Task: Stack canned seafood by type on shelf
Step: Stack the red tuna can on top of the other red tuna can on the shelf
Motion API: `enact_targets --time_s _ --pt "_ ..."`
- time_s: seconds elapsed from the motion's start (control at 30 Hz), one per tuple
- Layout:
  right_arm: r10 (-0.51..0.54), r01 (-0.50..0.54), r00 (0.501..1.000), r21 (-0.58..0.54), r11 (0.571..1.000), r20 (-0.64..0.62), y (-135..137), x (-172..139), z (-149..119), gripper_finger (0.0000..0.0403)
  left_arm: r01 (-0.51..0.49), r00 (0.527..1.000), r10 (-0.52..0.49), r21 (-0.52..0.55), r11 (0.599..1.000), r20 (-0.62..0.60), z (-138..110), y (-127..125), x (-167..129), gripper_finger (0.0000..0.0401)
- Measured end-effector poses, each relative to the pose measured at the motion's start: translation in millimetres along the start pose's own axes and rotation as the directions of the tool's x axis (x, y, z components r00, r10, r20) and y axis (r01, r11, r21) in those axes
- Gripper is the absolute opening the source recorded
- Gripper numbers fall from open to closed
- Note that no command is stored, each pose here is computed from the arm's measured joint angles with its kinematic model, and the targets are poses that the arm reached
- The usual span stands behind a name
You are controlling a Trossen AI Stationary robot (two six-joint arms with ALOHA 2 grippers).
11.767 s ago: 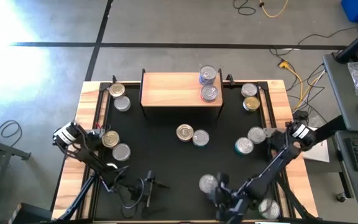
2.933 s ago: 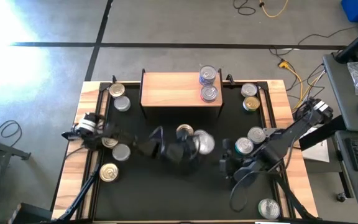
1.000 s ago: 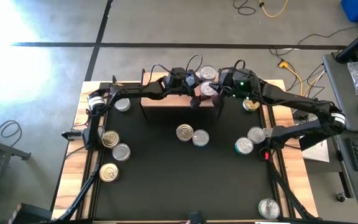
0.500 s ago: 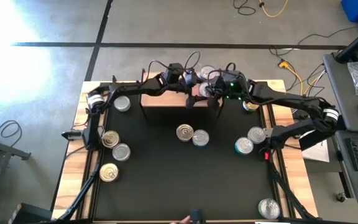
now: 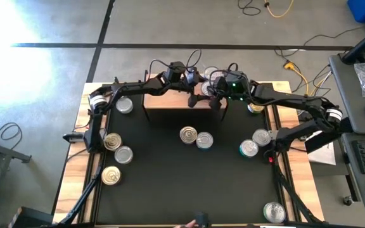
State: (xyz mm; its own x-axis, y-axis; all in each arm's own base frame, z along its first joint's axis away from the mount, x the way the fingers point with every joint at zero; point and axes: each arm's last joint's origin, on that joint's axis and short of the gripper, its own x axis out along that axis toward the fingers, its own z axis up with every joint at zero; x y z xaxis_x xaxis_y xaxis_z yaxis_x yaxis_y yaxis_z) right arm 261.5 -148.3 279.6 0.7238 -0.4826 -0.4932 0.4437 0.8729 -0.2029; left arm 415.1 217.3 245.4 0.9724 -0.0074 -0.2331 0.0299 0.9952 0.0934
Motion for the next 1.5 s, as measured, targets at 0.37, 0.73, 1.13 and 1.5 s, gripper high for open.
enact_targets --time_s 0.37,0.73,1.13,1.5 --pt "-0.008 0.009 0.999 -0.044 0.999 0.037 -2.5 -14.2 6.8 0.0013 -0.011 1.0 0.01 0.018 1.0 0.021 8.2 -6.3 4.4 0.0375" --pt "-0.009 0.007 0.999 -0.07 0.998 -0.036 -3.5 -5.5 -1.3 0.0013 -0.037 0.999 0.037 -0.023 0.999 -0.006 -4.4 -8.4 16.5 0.0378" --pt "-0.005 0.002 0.999 -0.072 0.997 -0.047 -4.6 -5.1 -2.8 0.0013 -0.063 0.998 0.063 -0.041 0.997 -0.012 -1.4 -9.1 15.0 0.0393" --pt "0.0 -0.005 0.998 -0.071 0.997 -0.064 -4.0 -5.1 -4.6 0.0013 -0.11 0.993 0.107 -0.053 0.993 -0.05 2.7 -13.6 12.5 0.0393"
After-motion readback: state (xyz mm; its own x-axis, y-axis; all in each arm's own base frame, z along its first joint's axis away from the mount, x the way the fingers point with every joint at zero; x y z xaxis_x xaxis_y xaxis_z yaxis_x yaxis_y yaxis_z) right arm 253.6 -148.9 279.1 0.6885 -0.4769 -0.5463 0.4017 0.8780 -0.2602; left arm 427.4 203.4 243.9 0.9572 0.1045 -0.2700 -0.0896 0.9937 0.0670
